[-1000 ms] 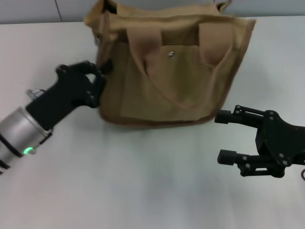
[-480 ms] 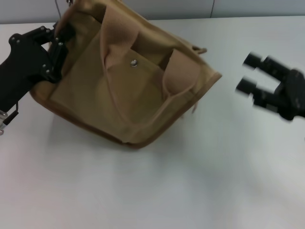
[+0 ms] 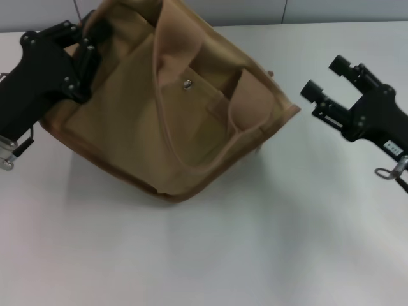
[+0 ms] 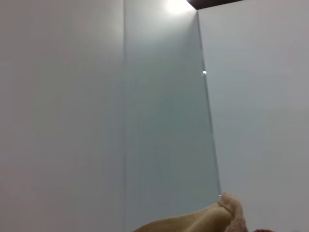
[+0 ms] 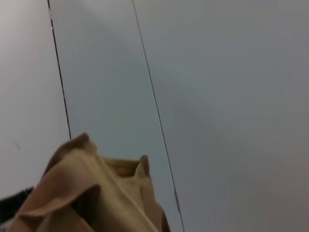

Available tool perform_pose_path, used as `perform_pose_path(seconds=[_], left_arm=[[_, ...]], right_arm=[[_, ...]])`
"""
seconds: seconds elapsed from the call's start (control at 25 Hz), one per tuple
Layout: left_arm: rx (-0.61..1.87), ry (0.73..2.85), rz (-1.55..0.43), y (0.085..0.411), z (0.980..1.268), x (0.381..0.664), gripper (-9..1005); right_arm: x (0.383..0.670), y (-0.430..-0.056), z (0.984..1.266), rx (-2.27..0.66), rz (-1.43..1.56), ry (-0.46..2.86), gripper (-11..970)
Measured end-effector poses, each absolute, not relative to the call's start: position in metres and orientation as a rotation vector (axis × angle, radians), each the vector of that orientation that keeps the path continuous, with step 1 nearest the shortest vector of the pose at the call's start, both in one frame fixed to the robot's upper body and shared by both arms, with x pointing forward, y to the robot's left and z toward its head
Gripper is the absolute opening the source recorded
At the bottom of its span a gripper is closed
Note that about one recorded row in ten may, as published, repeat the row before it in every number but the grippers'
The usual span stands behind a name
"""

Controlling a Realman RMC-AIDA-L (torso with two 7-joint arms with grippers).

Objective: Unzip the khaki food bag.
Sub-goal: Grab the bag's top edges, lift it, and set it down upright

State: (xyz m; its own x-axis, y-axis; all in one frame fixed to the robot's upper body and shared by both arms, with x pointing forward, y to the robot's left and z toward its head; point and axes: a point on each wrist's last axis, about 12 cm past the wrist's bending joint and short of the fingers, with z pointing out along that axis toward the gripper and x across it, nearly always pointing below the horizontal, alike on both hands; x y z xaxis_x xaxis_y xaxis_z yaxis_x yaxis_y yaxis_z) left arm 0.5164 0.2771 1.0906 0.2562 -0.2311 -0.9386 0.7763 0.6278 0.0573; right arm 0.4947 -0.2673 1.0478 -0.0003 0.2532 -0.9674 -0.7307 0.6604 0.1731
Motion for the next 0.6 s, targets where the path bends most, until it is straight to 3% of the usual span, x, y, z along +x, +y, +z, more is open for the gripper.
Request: perform_pose_path(seconds=[0.36, 0.6], left_arm=[[0.715, 1.136, -0.829, 0.244, 1.083, 0.520, 65], [0.698, 1.099, -0.752, 0.253, 1.090, 0.527, 66]], right_arm=[[0.490, -0.257, 1.040, -0.456, 0.761, 1.361, 842], [0.490, -0.247, 1.037, -0.452, 0.797, 1.377, 842]])
